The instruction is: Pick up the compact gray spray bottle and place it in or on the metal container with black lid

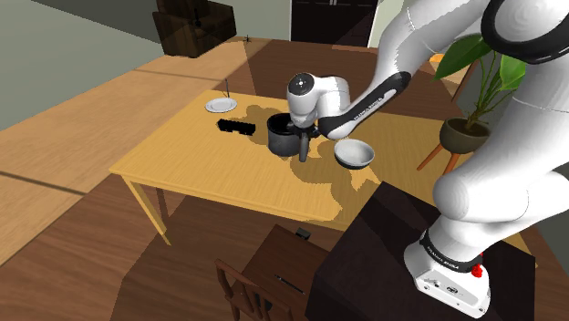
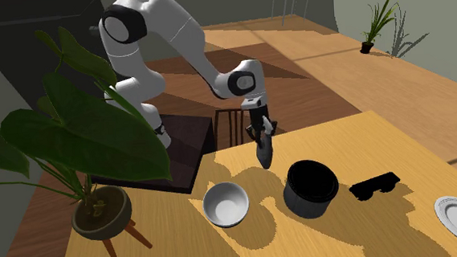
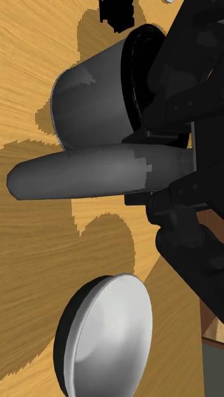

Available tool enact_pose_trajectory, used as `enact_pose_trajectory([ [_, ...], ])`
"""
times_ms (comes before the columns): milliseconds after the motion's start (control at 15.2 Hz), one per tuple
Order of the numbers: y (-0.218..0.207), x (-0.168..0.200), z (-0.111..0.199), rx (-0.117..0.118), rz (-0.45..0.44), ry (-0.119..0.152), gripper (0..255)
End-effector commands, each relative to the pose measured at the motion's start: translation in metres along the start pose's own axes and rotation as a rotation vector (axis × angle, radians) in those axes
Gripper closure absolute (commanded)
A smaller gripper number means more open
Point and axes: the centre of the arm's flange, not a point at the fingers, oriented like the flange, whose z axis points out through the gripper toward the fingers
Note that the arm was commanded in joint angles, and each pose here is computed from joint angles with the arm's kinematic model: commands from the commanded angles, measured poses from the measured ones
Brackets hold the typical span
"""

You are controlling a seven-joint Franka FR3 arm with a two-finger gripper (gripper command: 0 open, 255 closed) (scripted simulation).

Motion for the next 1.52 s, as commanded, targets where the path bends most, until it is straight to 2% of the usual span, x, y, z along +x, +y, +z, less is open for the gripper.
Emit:
enact_pose_trajectory([
  [0,0.000,0.007,-0.009,0.000,0.000,0.000,255],
  [1452,0.000,0.066,-0.108,0.000,0.000,0.000,255],
])
